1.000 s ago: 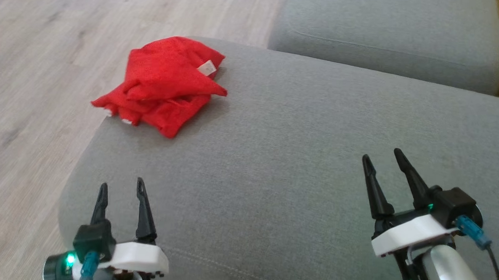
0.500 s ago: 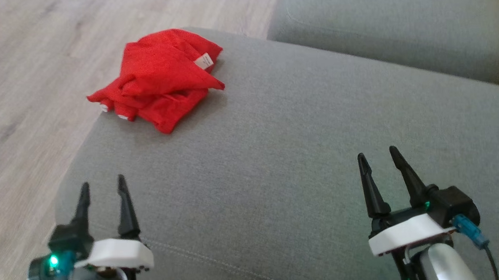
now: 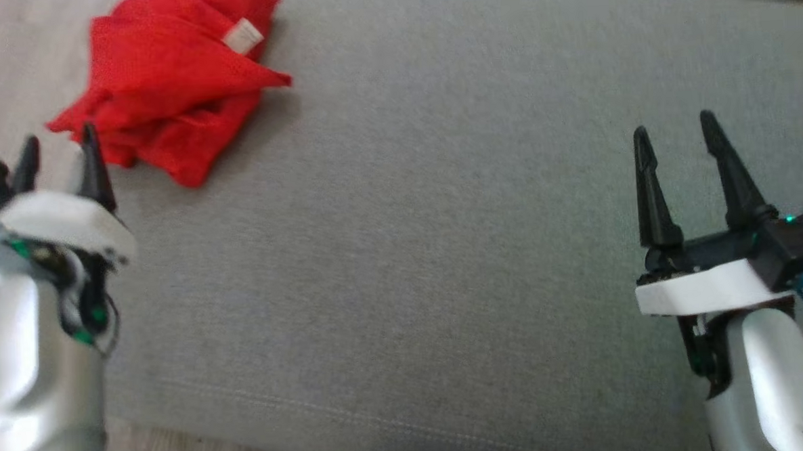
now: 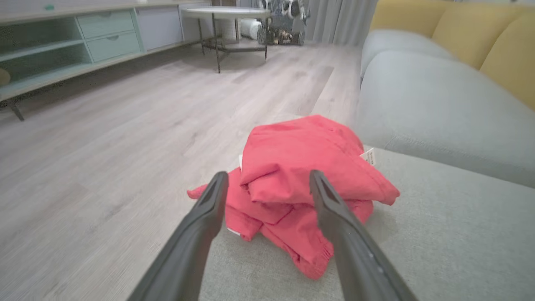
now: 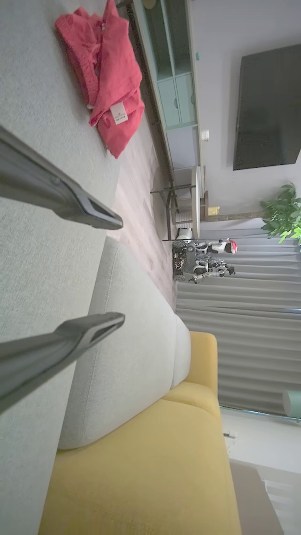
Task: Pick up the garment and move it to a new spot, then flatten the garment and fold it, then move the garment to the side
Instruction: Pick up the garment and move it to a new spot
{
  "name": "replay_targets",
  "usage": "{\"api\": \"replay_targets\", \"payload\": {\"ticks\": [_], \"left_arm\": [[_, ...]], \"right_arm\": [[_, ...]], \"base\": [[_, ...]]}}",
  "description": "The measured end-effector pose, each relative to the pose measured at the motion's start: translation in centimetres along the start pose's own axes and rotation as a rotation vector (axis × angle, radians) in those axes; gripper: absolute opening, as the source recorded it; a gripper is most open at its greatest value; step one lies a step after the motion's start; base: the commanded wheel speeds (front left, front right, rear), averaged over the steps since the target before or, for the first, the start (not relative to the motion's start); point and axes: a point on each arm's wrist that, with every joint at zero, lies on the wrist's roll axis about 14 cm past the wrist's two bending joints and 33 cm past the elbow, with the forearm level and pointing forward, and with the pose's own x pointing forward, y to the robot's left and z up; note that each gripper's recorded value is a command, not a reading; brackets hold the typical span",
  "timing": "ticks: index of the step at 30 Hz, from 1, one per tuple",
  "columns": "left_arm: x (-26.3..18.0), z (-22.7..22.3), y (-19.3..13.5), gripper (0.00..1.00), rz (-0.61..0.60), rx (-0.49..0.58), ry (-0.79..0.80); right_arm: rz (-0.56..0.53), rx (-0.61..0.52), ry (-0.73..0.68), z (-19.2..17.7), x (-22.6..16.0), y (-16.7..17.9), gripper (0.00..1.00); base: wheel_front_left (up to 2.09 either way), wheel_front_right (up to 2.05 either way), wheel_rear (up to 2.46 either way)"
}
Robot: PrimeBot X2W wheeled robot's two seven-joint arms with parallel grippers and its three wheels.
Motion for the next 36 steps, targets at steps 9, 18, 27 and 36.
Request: {"api": "replay_targets", "payload": {"ticks": [9, 18, 27, 36], "left_arm": [[8.2, -3.4, -2.1, 1.0, -0.041, 0.091, 0.219], [11.4, -7.3, -3.0, 1.0, -0.033, 0.175, 0.375], [12.6, -8.1, -3.2, 0.0, -0.034, 0.209, 0.385], [12.6, -0.3, -3.3, 0.0, -0.051, 0.159, 0.062]], "right_arm": [[-0.086, -0.004, 0.078, -3.2, -0.6, -3.7, 1.0], [-0.115, -0.01, 0.134, -5.3, -1.6, -5.0, 1.0], [-0.135, -0.017, 0.147, -6.0, -1.7, -5.9, 1.0], [-0.117, -0.012, 0.121, -4.7, -1.9, -4.9, 1.0]], "base": [[0.0, 0.0, 0.0], [0.0, 0.0, 0.0], [0.0, 0.0, 0.0], [0.0, 0.0, 0.0]]}}
